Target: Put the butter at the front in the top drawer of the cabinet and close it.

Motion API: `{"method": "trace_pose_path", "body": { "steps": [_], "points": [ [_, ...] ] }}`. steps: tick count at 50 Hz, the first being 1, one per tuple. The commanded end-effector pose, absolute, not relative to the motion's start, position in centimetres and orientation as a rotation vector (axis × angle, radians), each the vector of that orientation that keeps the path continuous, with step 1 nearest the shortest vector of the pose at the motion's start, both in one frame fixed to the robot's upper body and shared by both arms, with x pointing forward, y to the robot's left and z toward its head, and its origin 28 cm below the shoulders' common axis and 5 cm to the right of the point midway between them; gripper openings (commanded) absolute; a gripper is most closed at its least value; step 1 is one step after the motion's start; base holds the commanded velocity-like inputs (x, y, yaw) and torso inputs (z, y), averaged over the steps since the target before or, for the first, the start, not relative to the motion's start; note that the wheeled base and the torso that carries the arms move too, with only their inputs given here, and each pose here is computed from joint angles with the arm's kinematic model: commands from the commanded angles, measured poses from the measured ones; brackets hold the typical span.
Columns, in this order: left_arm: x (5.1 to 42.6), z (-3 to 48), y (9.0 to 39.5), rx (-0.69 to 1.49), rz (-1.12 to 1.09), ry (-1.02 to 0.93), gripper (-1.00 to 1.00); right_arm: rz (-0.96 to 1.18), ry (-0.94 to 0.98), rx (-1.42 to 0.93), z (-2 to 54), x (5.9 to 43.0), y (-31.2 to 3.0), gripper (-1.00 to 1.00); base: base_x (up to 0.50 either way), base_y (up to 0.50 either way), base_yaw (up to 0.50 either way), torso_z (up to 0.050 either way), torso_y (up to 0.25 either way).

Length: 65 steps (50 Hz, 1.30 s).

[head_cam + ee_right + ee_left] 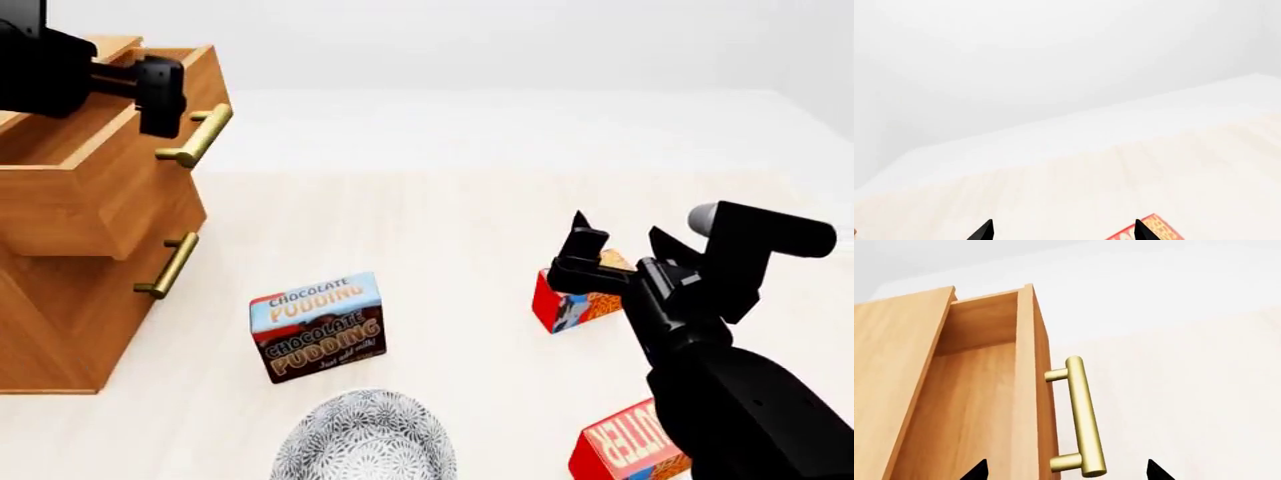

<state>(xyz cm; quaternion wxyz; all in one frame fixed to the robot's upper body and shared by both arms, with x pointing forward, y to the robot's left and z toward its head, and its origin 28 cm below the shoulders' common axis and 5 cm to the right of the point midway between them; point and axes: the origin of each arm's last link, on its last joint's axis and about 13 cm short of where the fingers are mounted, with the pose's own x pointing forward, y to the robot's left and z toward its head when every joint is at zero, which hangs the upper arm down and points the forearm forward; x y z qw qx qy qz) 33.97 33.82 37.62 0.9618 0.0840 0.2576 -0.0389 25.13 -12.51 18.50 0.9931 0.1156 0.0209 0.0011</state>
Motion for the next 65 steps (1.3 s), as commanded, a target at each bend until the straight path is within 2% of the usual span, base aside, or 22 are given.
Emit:
{"method": "trace_pose_path", "body": {
  "steps": [1,65],
  "points": [
    [34.7,37.1,34.6,0.177,-0.056,0.549,1.0,0.002,0.051,0.237,18.2,25.2,-12.5,1.0,0.0,0.0,0.0,0.0,0.0],
    [36.3,32.3,35.4,0.138,-0.095,0.627,1.0,0.014,0.07,0.245,17.8,25.4,-12.0,1.0,0.0,0.0,0.0,0.0,0.0]
  ]
}}
